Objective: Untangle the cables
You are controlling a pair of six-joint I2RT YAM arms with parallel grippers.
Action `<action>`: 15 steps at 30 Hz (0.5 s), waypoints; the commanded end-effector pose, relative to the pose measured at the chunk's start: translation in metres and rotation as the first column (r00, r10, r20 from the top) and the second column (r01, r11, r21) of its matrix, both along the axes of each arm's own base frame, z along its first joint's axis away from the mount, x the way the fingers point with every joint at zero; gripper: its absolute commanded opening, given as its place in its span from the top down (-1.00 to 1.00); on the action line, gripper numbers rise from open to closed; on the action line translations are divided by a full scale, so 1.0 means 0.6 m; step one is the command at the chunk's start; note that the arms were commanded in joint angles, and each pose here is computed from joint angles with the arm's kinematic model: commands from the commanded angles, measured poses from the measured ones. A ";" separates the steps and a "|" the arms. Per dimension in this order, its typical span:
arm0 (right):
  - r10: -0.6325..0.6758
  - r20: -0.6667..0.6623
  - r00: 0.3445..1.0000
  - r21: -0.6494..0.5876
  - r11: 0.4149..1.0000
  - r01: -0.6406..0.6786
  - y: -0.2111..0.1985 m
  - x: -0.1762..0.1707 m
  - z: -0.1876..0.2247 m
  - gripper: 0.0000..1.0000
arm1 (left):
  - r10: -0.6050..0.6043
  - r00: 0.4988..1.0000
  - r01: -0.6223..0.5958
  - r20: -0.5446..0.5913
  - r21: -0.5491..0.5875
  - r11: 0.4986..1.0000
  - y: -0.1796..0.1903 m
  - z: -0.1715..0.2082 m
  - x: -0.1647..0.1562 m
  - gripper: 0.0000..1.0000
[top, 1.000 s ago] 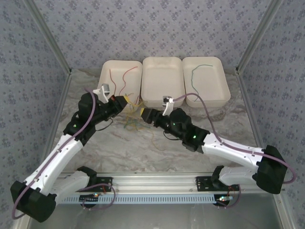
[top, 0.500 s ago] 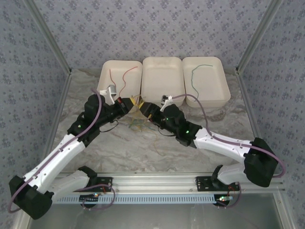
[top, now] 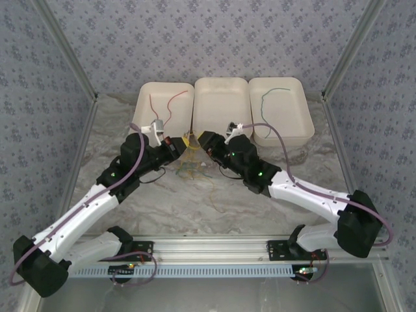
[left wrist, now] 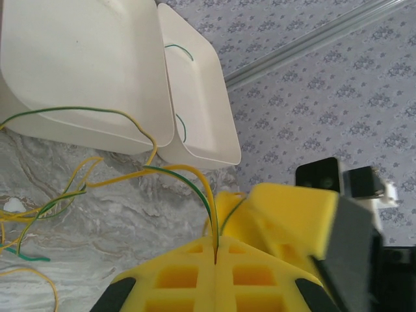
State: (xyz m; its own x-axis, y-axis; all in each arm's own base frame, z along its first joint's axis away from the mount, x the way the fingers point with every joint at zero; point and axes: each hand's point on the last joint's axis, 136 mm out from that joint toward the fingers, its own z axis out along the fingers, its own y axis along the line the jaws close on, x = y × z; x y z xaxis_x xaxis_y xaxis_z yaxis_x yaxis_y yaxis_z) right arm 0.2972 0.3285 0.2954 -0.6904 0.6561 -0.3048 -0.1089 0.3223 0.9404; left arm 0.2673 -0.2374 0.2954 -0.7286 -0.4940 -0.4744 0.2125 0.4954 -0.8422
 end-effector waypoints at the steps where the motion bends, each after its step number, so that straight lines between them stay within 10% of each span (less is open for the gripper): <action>1: 0.003 0.019 1.000 0.031 1.000 -0.003 -0.001 -0.001 0.045 0.32 | 0.000 0.999 0.001 0.036 -0.027 1.000 -0.007 0.011 0.003 1.00; 8: -0.037 0.071 0.997 -0.032 0.999 0.040 -0.027 0.002 0.069 1.00 | 0.019 0.999 -0.019 0.031 -0.007 1.000 0.001 0.007 0.001 1.00; 12: -0.026 0.205 0.978 -0.141 0.989 0.056 -0.051 0.002 0.161 1.00 | 0.041 0.999 -0.042 0.009 0.026 0.999 0.012 -0.018 -0.002 -0.09; 15: -0.026 0.286 0.958 -0.175 0.982 0.079 -0.071 0.001 0.228 1.00 | 0.098 0.995 -0.096 -0.011 0.107 0.990 0.036 -0.052 -0.001 -0.43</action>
